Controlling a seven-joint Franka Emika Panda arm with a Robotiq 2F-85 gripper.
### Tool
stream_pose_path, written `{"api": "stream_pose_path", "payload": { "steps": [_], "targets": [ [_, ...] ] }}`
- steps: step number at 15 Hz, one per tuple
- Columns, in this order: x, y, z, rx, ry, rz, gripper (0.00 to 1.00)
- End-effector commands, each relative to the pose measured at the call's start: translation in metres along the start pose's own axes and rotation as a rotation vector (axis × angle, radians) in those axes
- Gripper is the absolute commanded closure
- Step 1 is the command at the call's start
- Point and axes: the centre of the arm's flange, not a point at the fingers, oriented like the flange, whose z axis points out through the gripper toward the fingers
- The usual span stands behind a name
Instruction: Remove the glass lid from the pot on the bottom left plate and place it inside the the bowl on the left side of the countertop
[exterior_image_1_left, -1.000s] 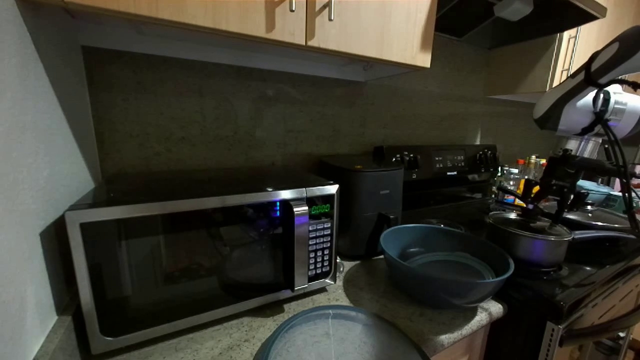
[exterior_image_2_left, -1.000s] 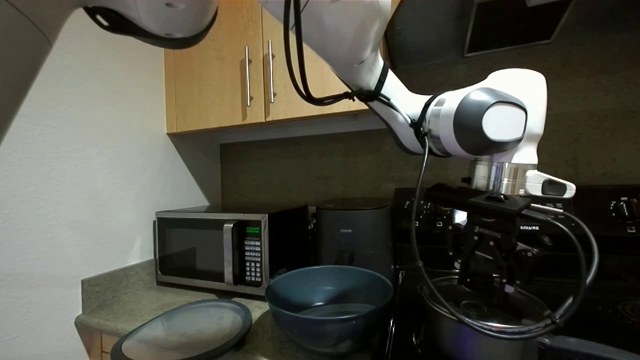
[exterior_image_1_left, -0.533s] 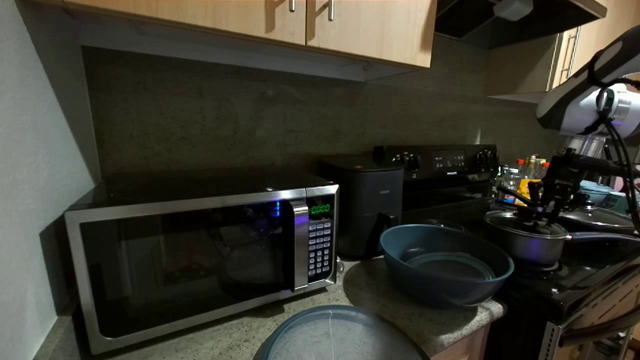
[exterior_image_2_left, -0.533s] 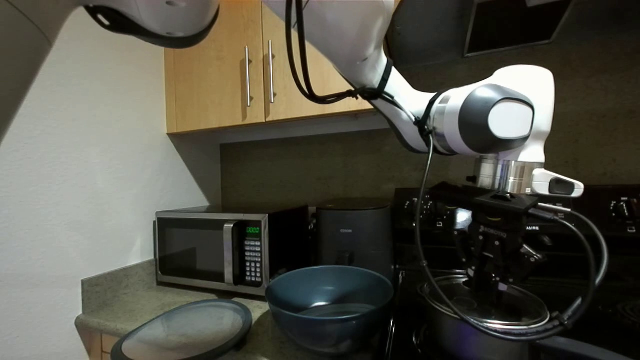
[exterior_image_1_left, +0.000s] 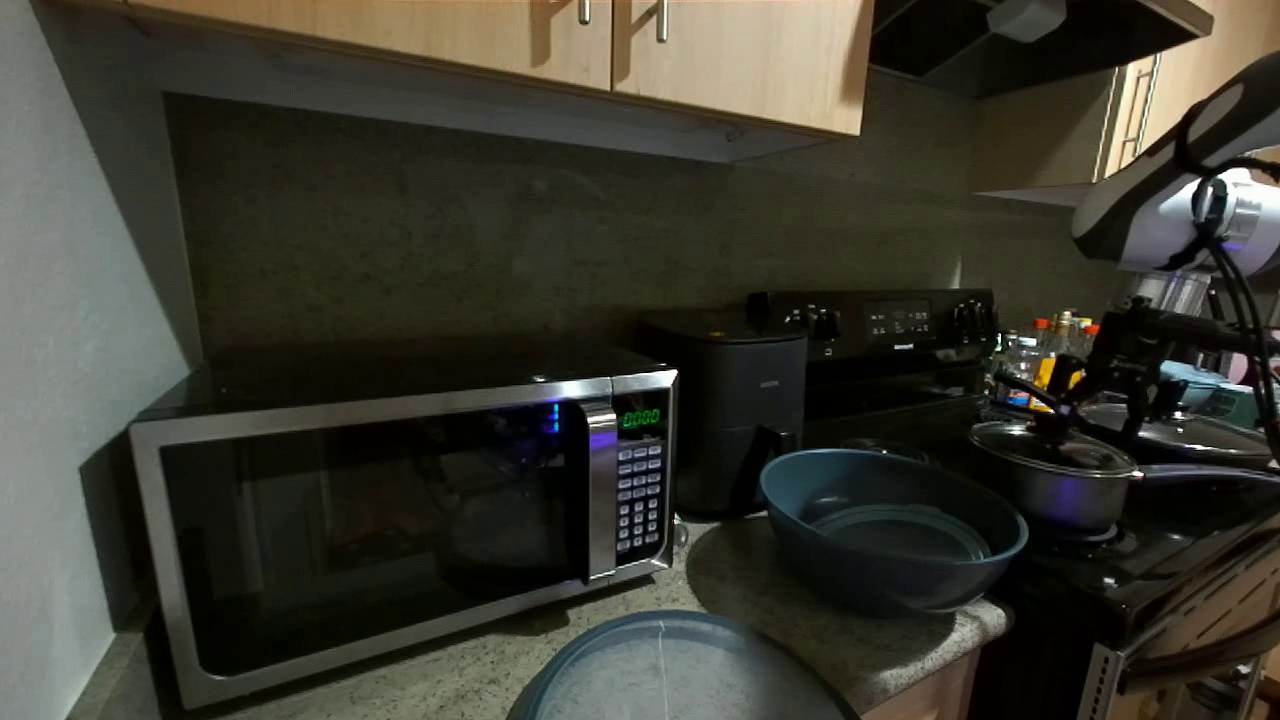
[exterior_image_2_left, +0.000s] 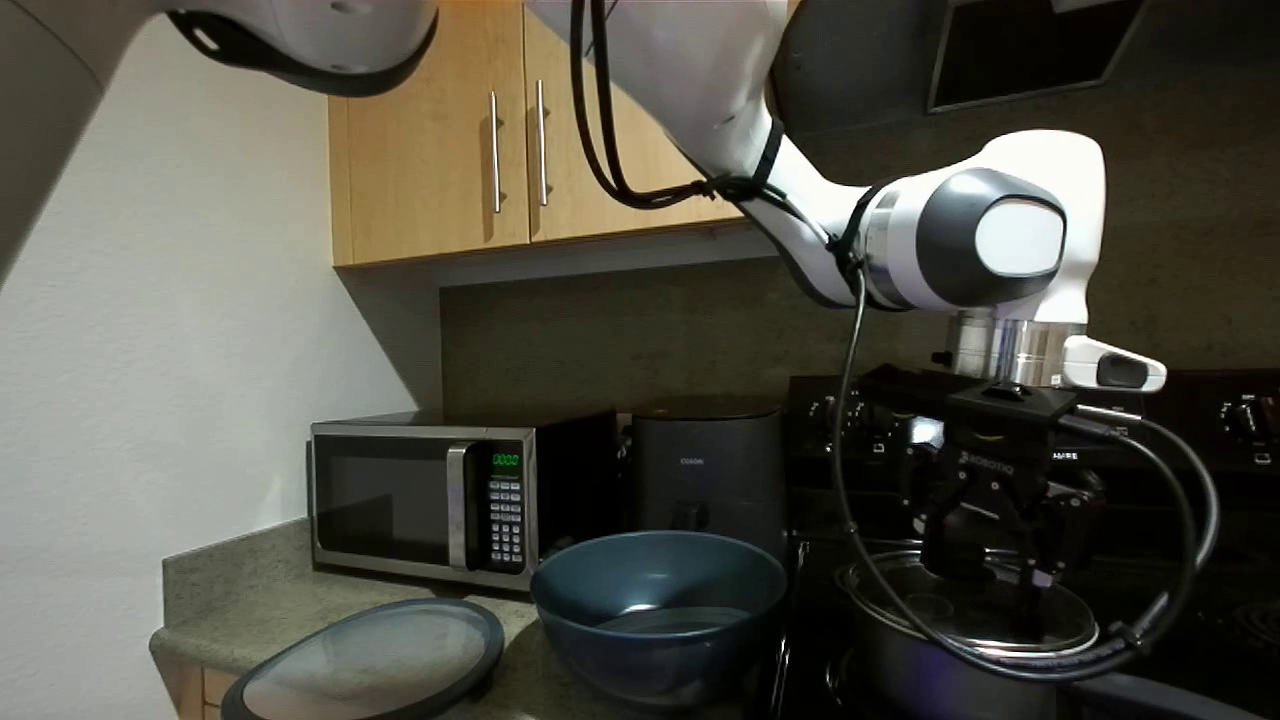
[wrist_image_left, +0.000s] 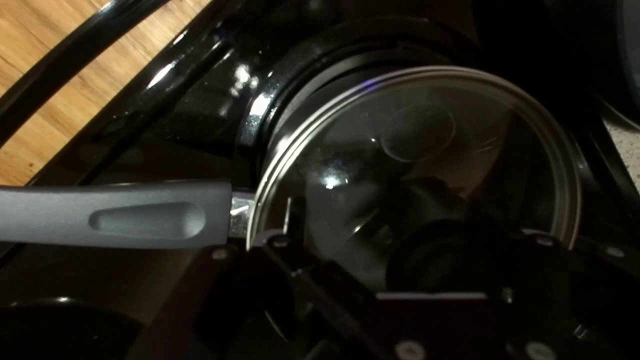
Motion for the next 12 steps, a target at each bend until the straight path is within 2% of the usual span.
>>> {"api": "stream_pose_path", "payload": {
  "steps": [1,12],
  "targets": [
    [-0.005,0.000,-0.004,-0.015,0.016,0.005,0.00],
    [0.020,-0.009,-0.020,-0.001,0.092,0.009,0.00]
  ]
}}
